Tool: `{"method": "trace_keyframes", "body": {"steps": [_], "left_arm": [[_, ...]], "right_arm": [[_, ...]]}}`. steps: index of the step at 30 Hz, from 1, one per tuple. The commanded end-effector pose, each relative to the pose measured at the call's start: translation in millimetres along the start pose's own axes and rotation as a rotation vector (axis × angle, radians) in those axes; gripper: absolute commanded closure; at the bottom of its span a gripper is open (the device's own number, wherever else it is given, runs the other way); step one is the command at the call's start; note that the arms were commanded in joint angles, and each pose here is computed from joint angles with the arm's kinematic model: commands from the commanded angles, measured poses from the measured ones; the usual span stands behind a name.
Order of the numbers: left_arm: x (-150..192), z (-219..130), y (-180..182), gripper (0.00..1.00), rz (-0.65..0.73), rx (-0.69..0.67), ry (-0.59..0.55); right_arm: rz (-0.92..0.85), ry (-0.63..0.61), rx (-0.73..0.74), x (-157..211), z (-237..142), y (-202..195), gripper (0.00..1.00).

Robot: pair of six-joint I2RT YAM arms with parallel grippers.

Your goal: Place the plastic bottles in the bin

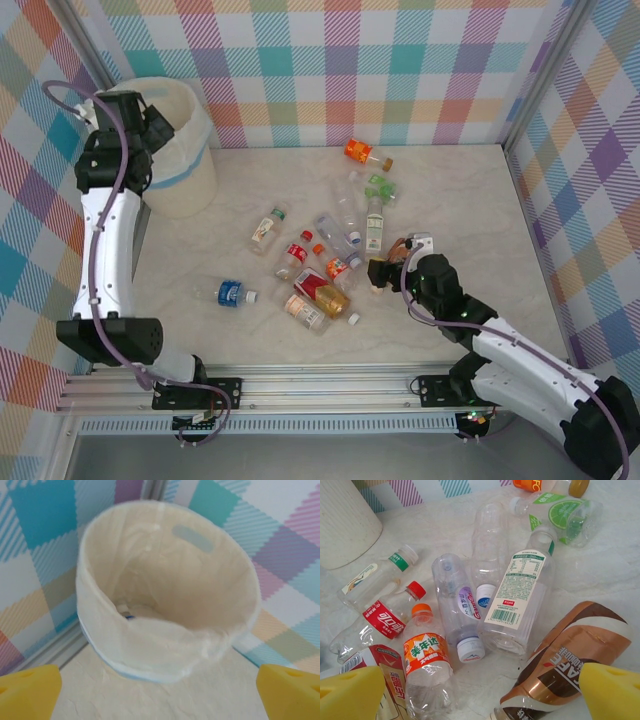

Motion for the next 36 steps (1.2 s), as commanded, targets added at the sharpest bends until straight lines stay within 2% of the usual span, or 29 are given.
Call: {"method": "trace_keyframes", "body": {"steps": [1, 7, 14, 17, 20, 25, 31, 36], "left_arm": [[17, -33, 4, 0.00, -0.046, 0.053, 0.042], [114, -54, 44, 0.00, -0.044, 0.023, 0.252], [225, -58, 111, 0.00, -0.169, -0.096, 0.533], [261, -52, 134, 0.00, -0.160, -0.187, 0.628], [281, -42, 150, 0.00, -0.148, -0.254, 0.647], [308, -22, 155, 0.00, -0.202, -0.311, 0.683], [330, -8, 184, 0.00, -0.294, -0.519, 0.648], [349, 5, 196, 0.00, -0.373, -0.538, 0.638]], "right_arm": [[0.003, -0.089, 0.017, -17, 2, -2, 0.00], [0.008, -0.112, 0.026, -25, 3, -2, 0.00], [-0.039, -0.058, 0.012, -22, 2, 1, 0.00], [-0.043, -0.048, 0.004, -21, 4, 3, 0.00], [-0.033, -0.041, -0.009, -20, 6, 5, 0.00], [-0.004, -0.032, -0.017, -18, 9, 7, 0.00], [-0.011, -0.024, -0.013, -18, 8, 6, 0.00], [-0.013, -0.016, -0.014, -16, 7, 6, 0.00]]}}
Point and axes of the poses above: each hand's point on the last joint's axis, 136 mm out from that joint toward the fingers, its own z axis out along the fingers, its own y axis along the line the jaws close on, x = y × z, the point moved 2 cm from there along -z, back along the fingers, and after that the axes turned 14 degrees about -z, right-handed, at the moved point
